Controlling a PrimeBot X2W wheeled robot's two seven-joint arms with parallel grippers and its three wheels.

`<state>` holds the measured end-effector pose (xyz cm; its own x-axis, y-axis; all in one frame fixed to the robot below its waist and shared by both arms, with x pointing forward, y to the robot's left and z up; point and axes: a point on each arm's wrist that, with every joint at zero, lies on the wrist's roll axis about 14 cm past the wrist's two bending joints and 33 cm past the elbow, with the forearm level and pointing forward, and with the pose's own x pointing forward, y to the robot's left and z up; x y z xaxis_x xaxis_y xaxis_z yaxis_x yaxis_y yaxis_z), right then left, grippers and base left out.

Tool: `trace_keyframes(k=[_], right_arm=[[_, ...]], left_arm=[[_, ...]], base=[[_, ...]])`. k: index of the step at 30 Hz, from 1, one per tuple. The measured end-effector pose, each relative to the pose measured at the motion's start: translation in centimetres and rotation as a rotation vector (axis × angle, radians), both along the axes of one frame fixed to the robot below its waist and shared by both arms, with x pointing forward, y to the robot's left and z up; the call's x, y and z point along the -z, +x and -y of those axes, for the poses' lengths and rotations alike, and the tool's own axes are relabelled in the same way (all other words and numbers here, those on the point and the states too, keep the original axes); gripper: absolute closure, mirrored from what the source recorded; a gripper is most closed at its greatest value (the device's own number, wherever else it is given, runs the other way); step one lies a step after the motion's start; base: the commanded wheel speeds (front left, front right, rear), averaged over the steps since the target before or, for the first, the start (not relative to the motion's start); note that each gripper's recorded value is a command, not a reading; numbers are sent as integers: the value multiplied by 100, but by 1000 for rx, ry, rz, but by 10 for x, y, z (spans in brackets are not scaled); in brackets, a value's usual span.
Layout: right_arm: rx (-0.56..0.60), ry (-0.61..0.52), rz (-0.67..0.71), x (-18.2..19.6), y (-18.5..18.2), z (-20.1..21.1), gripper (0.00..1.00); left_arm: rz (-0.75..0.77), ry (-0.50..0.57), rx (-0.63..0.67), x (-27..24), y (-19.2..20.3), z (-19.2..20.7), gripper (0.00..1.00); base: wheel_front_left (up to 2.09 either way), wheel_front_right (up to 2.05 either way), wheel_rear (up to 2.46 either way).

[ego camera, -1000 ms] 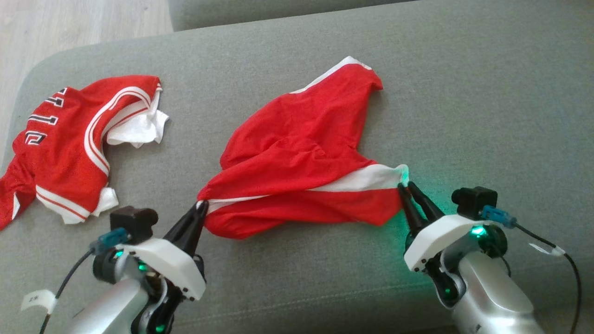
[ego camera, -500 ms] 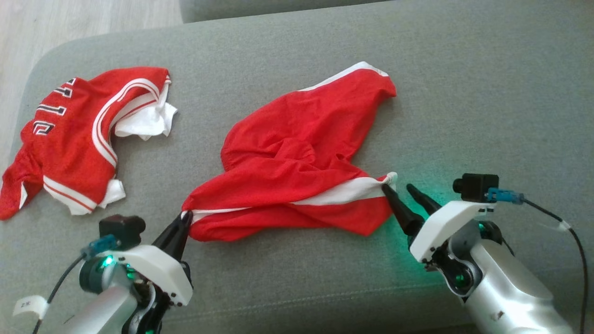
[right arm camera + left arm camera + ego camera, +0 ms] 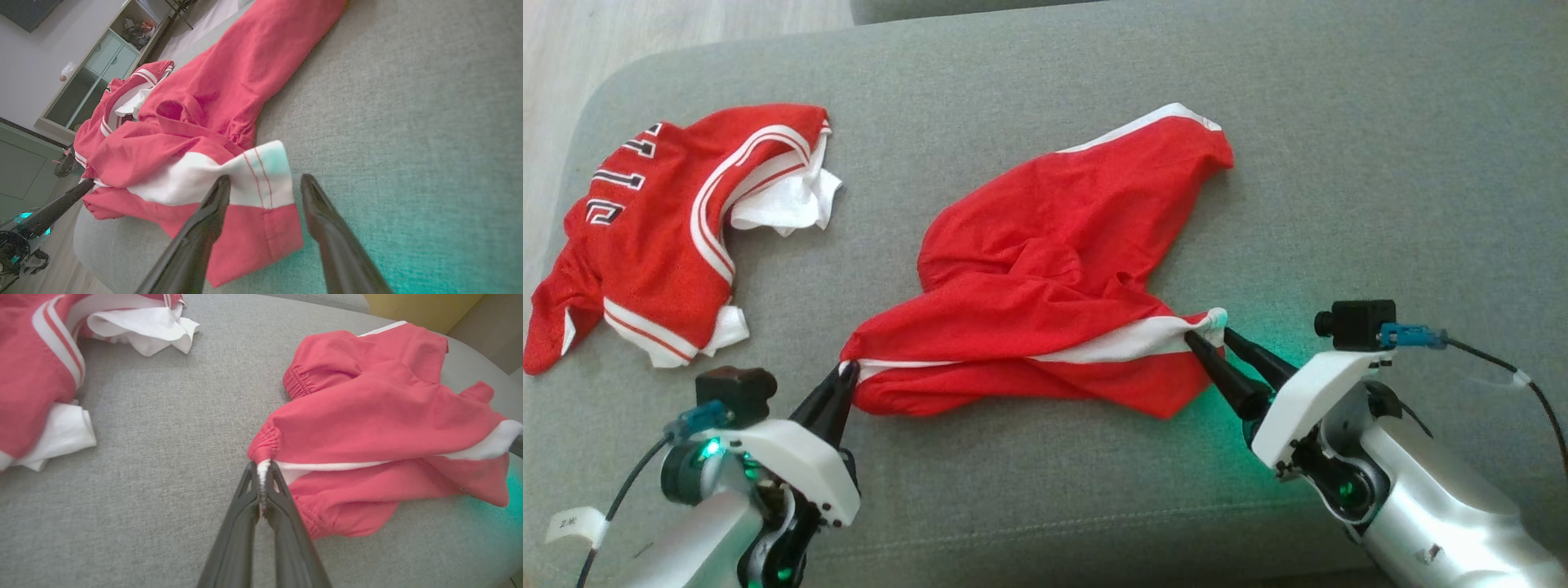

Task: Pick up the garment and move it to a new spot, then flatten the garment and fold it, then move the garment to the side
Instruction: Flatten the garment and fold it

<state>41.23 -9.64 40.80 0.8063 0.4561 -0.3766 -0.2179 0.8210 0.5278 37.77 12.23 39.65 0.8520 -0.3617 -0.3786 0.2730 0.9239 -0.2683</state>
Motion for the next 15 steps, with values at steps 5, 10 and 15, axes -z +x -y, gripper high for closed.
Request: trace_keyframes(k=[5, 10, 15], right_arm=[[-13, 19, 13, -5, 2, -5, 59], [-27, 21, 9, -4, -3, -7, 100], [-29, 16, 74, -17, 1, -3, 100]], left_arm=[[-1, 3, -2, 0, -1, -2, 100], [1, 5, -3, 0, -1, -2, 100], [17, -2, -2, -6, 0, -1, 100]], base=[[0, 0, 0], [0, 0, 0], [0, 0, 0]])
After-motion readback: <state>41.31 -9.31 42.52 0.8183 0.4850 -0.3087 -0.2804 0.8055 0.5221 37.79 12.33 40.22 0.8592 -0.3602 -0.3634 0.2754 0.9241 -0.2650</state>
